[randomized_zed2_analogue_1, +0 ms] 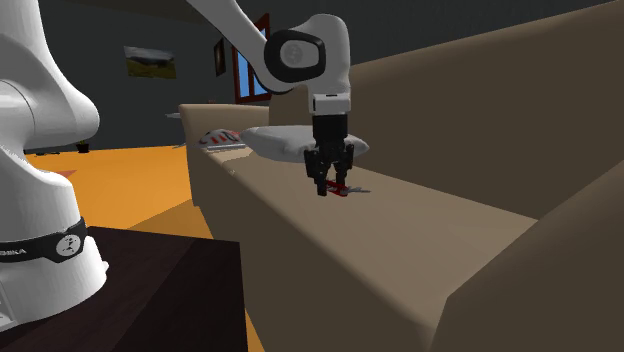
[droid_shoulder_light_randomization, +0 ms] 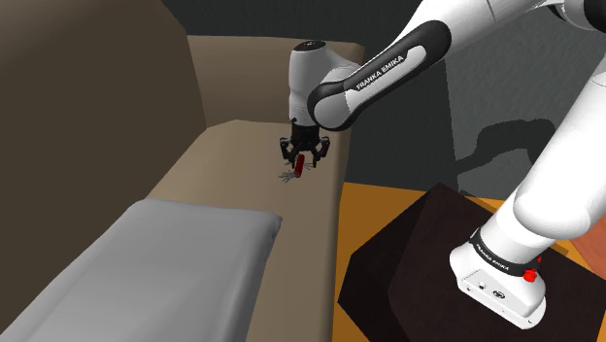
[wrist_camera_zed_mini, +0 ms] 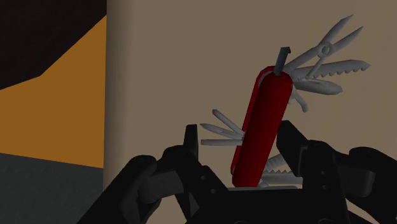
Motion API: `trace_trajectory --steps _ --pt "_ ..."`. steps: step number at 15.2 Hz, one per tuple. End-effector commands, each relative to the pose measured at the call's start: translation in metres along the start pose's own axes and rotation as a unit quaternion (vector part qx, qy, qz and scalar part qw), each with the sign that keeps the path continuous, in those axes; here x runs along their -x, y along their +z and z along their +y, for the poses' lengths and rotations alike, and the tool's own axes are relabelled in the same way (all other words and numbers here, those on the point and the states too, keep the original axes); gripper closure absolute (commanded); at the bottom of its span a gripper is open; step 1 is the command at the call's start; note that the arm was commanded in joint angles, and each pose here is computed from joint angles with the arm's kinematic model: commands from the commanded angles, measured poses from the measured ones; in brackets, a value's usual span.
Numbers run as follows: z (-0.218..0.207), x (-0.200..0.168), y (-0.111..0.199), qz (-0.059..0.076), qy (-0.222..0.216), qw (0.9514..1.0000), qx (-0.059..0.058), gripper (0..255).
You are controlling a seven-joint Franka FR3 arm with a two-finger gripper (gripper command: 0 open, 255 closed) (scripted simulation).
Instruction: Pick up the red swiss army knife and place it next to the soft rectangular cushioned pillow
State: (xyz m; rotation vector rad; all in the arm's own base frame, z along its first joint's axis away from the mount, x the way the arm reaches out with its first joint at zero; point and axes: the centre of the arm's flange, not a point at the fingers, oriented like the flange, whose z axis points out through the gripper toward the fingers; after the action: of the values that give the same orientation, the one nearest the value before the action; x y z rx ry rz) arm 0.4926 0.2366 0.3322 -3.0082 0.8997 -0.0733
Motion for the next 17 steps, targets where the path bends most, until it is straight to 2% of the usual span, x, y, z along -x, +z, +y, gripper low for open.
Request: trace_trajectory --steps 1,9,17 --pt "0.0 0.0 0.0 0.0 0.0 1.0 0.0 255" --pt "0.0 0.0 0.0 0.0 0.0 1.0 0.0 255" --pt "-0.001 -0.002 -0.042 0.0 0.0 1.0 0.0 255"
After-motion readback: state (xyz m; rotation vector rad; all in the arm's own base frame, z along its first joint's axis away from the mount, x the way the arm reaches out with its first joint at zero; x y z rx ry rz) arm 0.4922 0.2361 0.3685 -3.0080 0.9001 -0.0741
